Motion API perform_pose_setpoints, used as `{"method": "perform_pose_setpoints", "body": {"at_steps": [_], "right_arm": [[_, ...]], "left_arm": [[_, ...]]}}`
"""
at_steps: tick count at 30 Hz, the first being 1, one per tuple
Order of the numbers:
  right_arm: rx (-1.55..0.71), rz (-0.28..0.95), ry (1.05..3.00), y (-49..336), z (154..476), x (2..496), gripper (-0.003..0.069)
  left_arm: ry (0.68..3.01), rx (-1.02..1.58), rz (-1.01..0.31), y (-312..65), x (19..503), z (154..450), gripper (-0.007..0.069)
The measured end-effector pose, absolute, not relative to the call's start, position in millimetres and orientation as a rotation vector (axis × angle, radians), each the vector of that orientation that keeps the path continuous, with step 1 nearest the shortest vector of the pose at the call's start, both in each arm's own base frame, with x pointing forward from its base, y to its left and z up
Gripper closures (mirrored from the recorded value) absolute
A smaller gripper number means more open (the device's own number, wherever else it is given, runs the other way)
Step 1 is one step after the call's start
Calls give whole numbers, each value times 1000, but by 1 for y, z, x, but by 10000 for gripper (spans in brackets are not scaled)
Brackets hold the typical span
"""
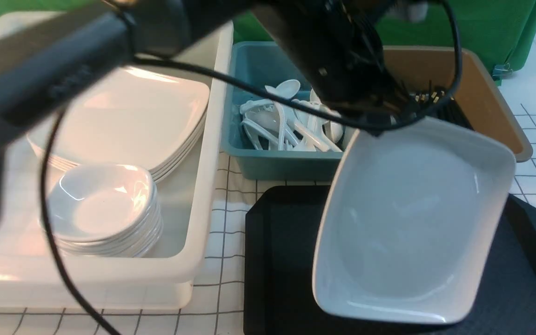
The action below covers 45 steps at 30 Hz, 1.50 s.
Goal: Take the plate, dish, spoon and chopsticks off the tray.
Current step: Use the left arm to put the plate into the large storage box on the left
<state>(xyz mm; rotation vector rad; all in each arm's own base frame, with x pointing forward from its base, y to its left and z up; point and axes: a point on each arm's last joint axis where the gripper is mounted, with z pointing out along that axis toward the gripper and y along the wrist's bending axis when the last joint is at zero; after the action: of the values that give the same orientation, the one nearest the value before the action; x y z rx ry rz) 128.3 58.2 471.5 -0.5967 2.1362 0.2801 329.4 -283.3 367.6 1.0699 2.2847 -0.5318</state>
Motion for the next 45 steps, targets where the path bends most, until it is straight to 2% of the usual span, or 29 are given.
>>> {"method": "perform_pose_setpoints", "body": {"at_steps": [2, 4, 7, 11, 12, 20, 22, 23, 24, 29, 31, 34, 35, 37, 45], "right_arm": [[-634, 341, 2085, 63, 479, 126, 652], [-663, 376, 2060, 67, 483, 125, 652], [-735, 459, 2006, 77, 488, 132, 652], [-829, 580, 1989, 98, 486, 159, 653], [-845, 597, 1986, 102, 486, 163, 653], [-1032, 690, 1950, 155, 487, 193, 653], [-1050, 688, 1939, 165, 489, 197, 653], [-1051, 690, 1939, 168, 489, 197, 653], [-1077, 683, 1927, 179, 489, 202, 653], [-1117, 659, 1908, 206, 486, 215, 653], [-1112, 644, 1905, 217, 483, 222, 653], [-1110, 636, 1914, 223, 478, 228, 653], [-1112, 628, 1923, 225, 474, 232, 653], [-1112, 623, 1929, 226, 472, 234, 653], [-1112, 620, 1928, 227, 472, 234, 653]], "left_arm": [[2240, 1027, -527, -266, 326, 391, 613], [2222, 1001, -530, -257, 325, 400, 613], [2180, 900, -523, -223, 327, 427, 613], [2160, 675, -496, -154, 341, 455, 613], [2157, 636, -497, -142, 343, 458, 613], [2094, 69, -517, 29, 362, 475, 608], [2076, -27, -505, 59, 361, 474, 608], [2075, -36, -503, 62, 360, 474, 608], [2074, -129, -484, 90, 359, 467, 608], [2099, -304, -460, 128, 363, 432, 607], [2105, -383, -454, 137, 371, 404, 607], [2102, -437, -473, 141, 377, 379, 605], [2097, -485, -517, 143, 382, 357, 604], [2086, -534, -567, 144, 387, 335, 604], [2116, -595, -627, 149, 402, 288, 604]]}}
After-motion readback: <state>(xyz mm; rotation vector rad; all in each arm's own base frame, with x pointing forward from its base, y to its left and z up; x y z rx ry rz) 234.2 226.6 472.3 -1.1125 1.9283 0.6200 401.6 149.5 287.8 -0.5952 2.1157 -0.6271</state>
